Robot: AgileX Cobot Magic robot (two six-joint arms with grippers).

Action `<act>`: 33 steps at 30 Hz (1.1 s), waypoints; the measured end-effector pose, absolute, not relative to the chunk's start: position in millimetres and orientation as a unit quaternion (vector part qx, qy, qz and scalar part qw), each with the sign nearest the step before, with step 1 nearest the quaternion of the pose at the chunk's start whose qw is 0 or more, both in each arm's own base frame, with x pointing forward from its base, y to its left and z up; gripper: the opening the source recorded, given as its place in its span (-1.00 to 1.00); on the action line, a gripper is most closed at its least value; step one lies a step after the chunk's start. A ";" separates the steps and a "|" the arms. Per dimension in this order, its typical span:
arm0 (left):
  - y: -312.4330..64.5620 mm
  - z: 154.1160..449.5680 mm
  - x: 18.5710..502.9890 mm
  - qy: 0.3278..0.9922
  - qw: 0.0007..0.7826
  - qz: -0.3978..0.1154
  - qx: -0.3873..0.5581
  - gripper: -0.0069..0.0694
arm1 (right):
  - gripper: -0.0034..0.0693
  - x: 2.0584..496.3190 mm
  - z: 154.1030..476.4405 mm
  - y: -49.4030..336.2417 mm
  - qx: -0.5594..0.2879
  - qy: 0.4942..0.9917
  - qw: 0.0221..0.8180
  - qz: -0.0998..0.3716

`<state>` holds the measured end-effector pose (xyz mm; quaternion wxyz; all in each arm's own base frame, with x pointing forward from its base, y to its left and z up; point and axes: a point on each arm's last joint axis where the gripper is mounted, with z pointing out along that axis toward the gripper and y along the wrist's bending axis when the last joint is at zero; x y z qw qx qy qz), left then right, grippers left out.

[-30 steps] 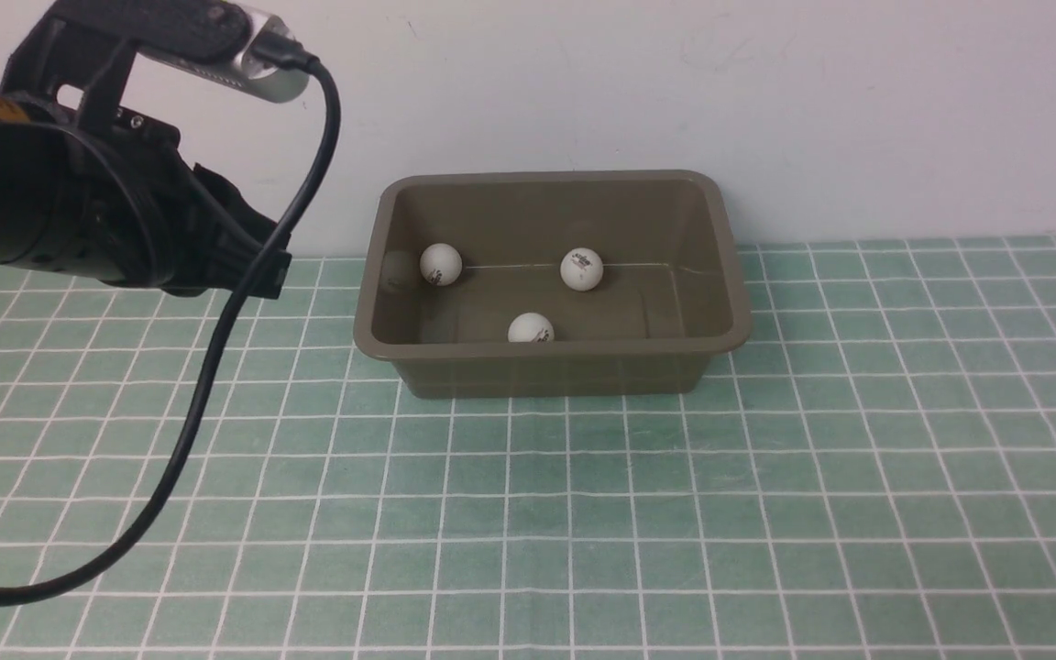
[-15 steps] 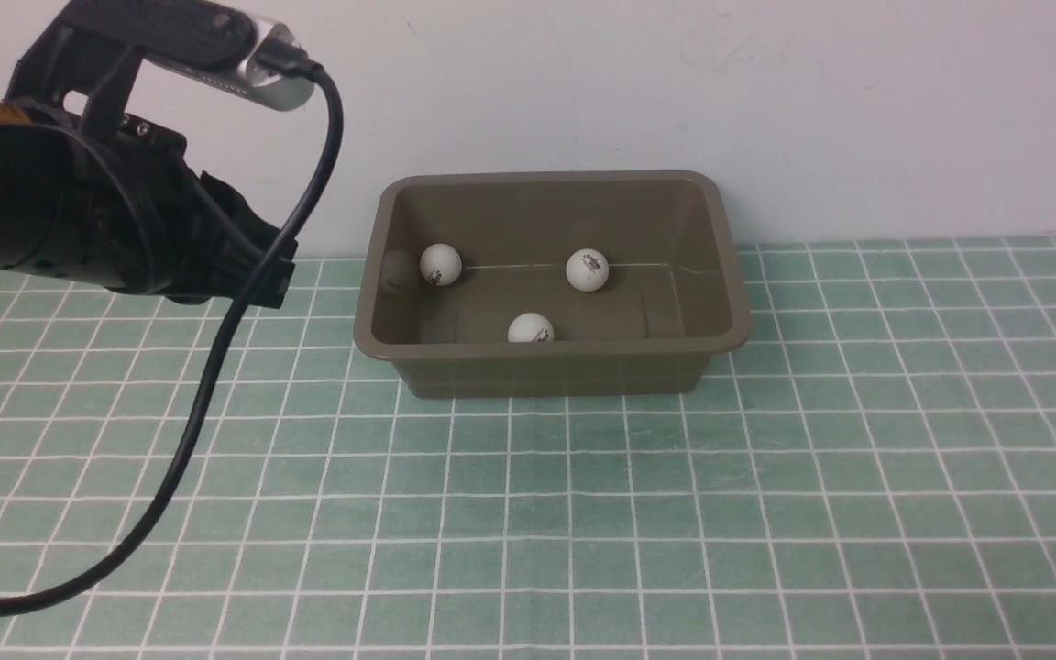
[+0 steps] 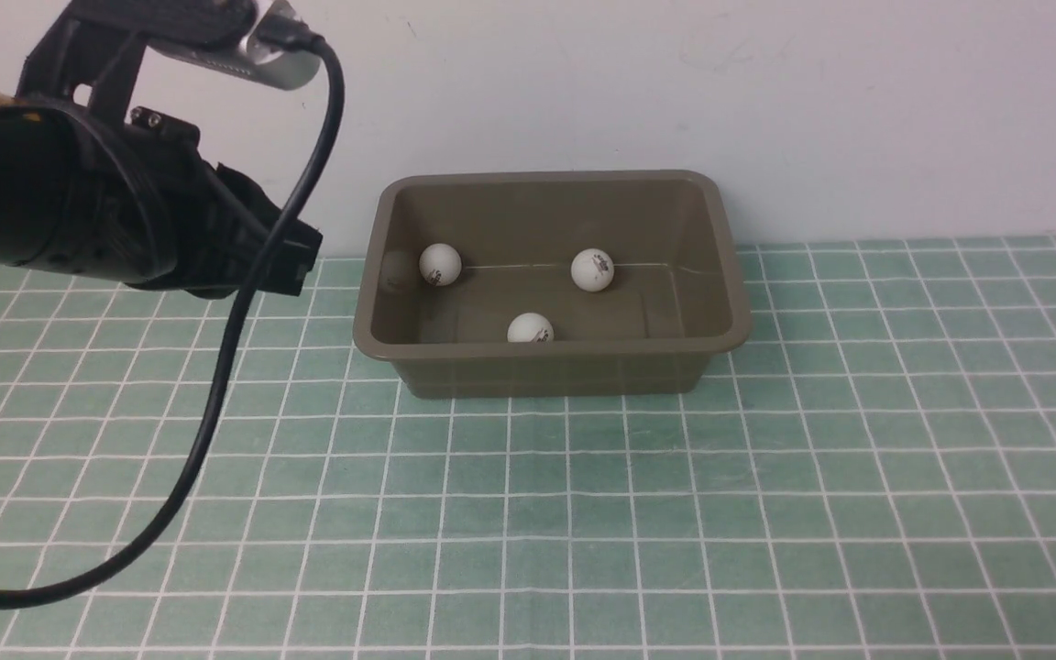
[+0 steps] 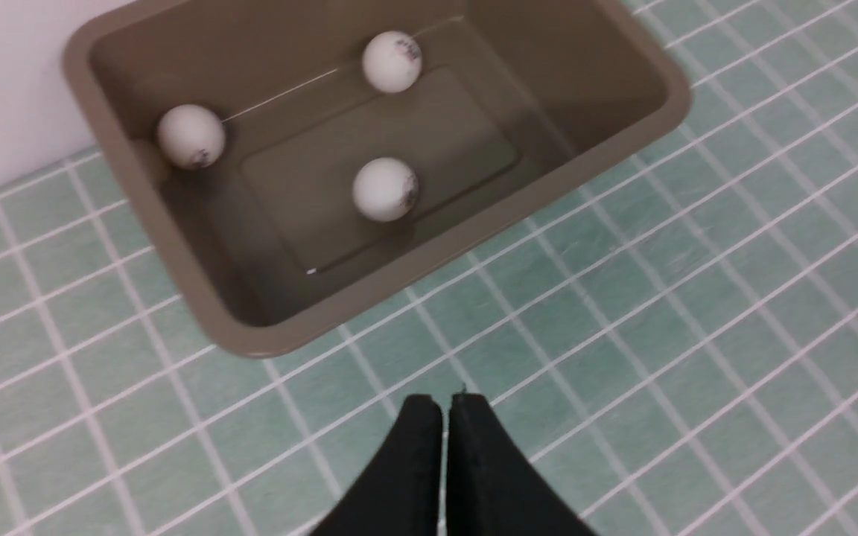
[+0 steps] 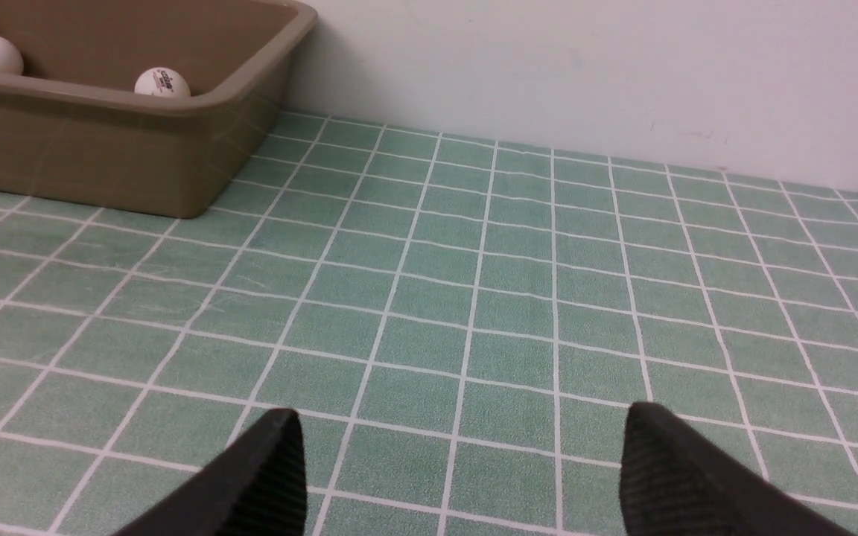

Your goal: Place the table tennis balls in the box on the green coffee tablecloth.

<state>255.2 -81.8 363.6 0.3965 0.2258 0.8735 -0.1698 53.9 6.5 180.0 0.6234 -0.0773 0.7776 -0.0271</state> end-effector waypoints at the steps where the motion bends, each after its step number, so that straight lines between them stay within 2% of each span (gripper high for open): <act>1: -82.6 364.0 255.1 0.873 0.397 -0.176 0.223 -0.83 | 0.51 53.9 180.0 6.5 -0.077 0.778 0.623 -0.027; 6: -88.1 370.6 256.7 0.860 0.417 -0.227 0.187 -0.83 | 0.51 53.9 180.0 6.5 -0.077 0.778 0.623 -0.027; 12: -87.7 373.8 259.6 0.853 0.436 -0.228 0.175 -0.83 | 0.51 53.9 180.0 6.5 -0.077 0.778 0.623 -0.027; 20: -85.6 376.4 265.1 0.839 0.469 -0.203 0.186 -0.83 | 0.51 53.9 180.0 6.5 -0.077 0.778 0.623 -0.027; 22: -84.9 373.8 270.3 0.835 0.481 -0.182 0.198 -0.83 | 0.51 53.9 180.1 6.5 -0.077 0.777 0.624 -0.027; 28: -72.2 367.0 272.9 0.838 0.486 -0.161 0.189 -0.83 | 0.51 53.9 180.1 6.5 -0.077 0.777 0.624 -0.027; 33: -59.4 376.2 245.9 0.828 0.509 -0.143 0.184 -0.83 | 0.51 53.9 180.1 6.5 -0.077 0.777 0.624 -0.027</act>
